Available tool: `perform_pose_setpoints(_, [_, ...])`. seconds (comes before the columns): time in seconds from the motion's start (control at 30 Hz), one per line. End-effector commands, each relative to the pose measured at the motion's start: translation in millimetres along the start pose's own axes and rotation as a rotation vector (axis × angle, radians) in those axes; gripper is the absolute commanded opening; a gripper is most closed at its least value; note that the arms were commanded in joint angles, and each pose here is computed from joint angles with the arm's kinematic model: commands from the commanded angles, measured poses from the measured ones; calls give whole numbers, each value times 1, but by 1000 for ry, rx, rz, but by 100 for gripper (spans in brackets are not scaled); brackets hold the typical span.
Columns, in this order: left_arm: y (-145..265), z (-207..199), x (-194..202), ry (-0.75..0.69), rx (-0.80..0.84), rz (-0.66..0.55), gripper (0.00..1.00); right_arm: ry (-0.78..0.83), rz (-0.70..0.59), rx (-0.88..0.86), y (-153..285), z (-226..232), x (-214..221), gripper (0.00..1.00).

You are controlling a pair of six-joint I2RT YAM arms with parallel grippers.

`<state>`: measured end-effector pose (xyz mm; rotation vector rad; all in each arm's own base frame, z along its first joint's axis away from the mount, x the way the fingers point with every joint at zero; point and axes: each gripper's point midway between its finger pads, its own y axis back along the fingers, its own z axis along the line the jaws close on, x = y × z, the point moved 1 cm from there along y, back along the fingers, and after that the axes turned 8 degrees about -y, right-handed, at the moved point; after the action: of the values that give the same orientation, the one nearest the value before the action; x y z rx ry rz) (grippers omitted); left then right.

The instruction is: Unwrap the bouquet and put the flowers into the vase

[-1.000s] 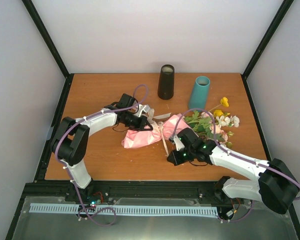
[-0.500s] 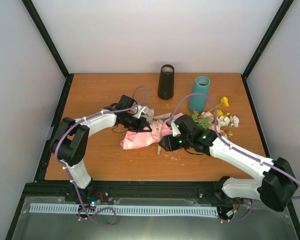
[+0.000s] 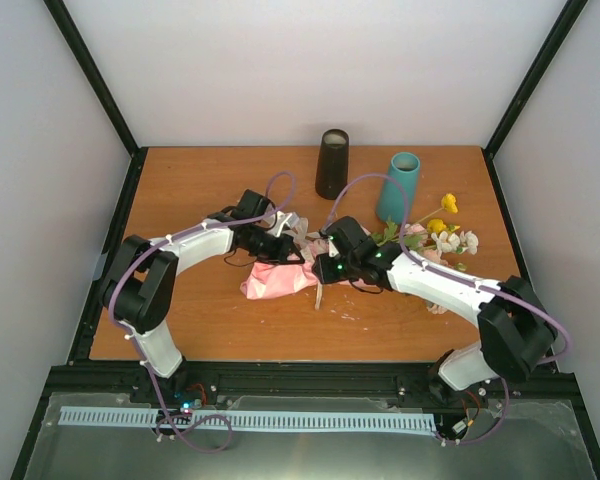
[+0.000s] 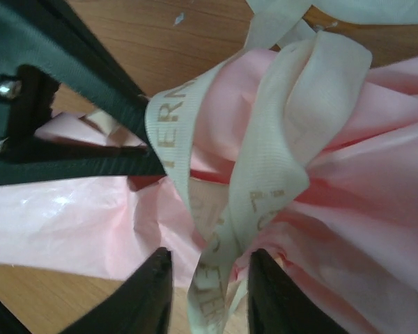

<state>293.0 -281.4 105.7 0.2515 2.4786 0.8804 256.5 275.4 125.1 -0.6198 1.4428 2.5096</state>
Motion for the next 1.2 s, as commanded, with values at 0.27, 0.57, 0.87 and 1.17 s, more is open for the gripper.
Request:
perform_pose_setpoints(0.27, [15, -16, -22, -67, -26, -44, 1, 11, 17, 9, 2, 0, 4, 3])
perform_pose_setpoints(0.57, [16, -13, -32, -72, -50, -65, 0, 13, 184, -93, 21, -8, 66, 3])
perform_pose_setpoints(0.87, [16, -11, -40, -76, -64, -74, 0, 83, 404, -247, 58, 2, 135, 11])
perform_pose_setpoints(1.17, [15, -14, -32, -68, -32, -71, 0, 105, 81, -124, 77, 2, 71, 70])
